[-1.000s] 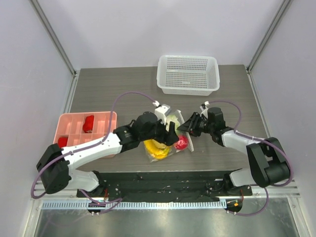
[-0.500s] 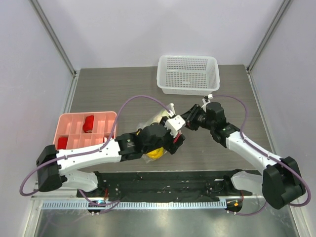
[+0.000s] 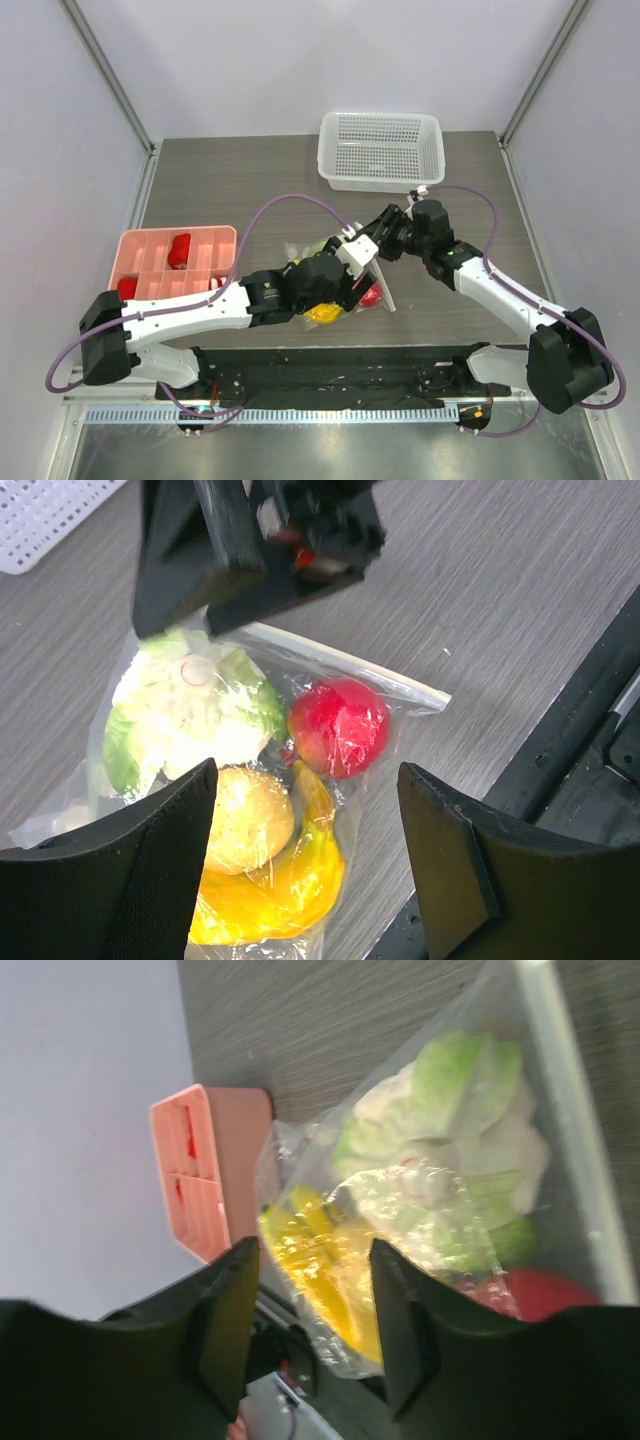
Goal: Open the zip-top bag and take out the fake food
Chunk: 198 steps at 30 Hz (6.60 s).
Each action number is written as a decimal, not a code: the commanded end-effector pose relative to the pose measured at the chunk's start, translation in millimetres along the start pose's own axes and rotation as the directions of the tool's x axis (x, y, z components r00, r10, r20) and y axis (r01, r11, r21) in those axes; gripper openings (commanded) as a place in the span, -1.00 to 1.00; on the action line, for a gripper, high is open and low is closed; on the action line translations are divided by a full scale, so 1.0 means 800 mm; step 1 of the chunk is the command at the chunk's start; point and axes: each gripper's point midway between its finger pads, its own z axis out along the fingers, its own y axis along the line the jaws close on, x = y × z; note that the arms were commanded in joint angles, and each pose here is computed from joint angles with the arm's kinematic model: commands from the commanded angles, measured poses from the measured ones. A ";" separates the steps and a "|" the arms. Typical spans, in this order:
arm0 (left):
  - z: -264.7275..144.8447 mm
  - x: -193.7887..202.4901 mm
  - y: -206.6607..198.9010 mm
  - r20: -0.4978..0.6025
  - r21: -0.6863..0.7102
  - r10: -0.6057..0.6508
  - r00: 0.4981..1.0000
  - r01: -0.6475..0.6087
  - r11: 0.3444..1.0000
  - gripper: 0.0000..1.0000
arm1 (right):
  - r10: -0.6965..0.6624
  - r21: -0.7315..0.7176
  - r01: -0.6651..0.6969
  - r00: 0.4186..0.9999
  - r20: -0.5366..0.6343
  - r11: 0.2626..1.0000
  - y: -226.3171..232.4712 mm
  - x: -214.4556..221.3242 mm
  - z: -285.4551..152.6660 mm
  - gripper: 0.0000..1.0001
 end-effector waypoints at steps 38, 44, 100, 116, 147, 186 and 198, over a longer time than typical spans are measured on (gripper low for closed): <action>0.029 -0.015 -0.063 0.070 -0.223 0.335 0.940 -0.312 0.923 0.19 | 0.040 -0.068 -0.047 0.994 -0.099 0.997 0.016 -0.014 -0.031 -0.98; 0.021 -0.042 -0.049 0.180 -0.313 0.248 0.952 -0.184 0.932 0.32 | 0.177 -0.037 -0.177 0.984 0.017 0.984 0.029 -0.030 -0.045 -0.98; -0.137 -0.094 0.051 0.134 0.314 -0.276 0.952 0.223 0.923 -1.00 | -0.608 -0.522 0.747 0.652 0.454 0.411 0.062 -0.010 -0.088 0.99; -0.133 -0.114 0.029 0.115 0.435 -0.333 0.936 0.254 0.864 -1.00 | -0.524 -0.472 0.680 0.733 0.433 0.562 0.012 -0.022 -0.051 0.99; -0.124 -0.076 0.052 0.068 0.374 -0.408 0.910 0.356 0.857 -0.99 | -0.454 -0.652 0.620 0.778 0.435 0.437 0.082 -0.007 -0.011 -0.75; 0.004 -0.093 0.135 -0.132 0.556 -0.219 0.967 0.255 0.791 0.42 | -0.733 -0.478 0.743 0.628 0.259 0.468 0.105 0.036 -0.047 -0.98; 0.027 -0.009 0.141 -0.337 0.357 -0.356 0.872 0.468 0.808 0.16 | -0.729 -0.494 0.730 0.639 0.245 0.473 0.103 0.041 -0.047 -0.98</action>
